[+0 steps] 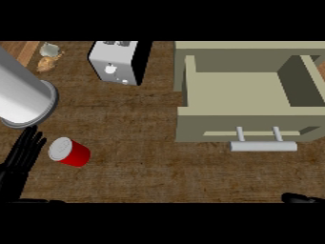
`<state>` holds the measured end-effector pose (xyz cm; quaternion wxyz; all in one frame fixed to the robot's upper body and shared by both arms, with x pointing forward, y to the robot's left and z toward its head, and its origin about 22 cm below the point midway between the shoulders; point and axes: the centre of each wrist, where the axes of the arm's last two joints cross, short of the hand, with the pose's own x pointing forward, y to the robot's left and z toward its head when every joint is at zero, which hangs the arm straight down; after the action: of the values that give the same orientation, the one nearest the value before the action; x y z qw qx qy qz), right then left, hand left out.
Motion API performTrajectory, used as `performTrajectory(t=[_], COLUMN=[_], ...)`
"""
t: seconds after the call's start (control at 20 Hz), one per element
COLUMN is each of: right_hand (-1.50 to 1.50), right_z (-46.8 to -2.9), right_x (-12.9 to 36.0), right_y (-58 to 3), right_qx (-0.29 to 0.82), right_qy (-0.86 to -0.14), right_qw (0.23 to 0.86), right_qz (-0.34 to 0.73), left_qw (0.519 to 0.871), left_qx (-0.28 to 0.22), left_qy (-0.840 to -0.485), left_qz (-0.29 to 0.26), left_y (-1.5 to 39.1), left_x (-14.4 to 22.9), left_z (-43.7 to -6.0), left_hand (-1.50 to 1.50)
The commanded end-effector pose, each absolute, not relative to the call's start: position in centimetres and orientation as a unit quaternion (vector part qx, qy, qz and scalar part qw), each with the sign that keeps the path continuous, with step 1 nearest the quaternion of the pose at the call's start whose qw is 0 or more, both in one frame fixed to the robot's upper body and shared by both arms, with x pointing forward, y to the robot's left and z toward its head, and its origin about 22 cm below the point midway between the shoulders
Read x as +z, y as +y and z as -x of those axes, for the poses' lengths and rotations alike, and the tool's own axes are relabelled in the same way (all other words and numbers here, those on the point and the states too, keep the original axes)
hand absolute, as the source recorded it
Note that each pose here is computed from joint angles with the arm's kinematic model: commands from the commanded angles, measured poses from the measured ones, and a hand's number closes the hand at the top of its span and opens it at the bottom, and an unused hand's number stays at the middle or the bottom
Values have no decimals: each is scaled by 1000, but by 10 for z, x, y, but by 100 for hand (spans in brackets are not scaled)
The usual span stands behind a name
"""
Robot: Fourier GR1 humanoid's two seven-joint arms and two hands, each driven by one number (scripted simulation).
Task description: Pick up the can, place it into the drawer and close the drawer
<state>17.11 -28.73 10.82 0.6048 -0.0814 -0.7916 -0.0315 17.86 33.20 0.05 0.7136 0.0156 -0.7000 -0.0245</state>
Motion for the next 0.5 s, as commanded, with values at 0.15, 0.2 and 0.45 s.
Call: performTrajectory(t=[0.15, 0.2, 0.45], right_hand=[-150, -150, -150], right_z=[-173, -173, -164], right_x=[138, 130, 121], right_y=[-303, -288, -299], right_qx=[-28, -36, -28], right_qy=[-790, -792, -794], right_qw=[608, 605, 602], right_qz=[81, 82, 80], left_qw=[723, 721, 733], left_qx=[-12, -10, -4], left_qy=[-691, -692, -679], left_qz=[-27, -38, -31], left_y=[361, 361, 358], left_x=[-32, -50, -74], left_z=[-189, -173, -205], left_hand=[-150, -150, -150])
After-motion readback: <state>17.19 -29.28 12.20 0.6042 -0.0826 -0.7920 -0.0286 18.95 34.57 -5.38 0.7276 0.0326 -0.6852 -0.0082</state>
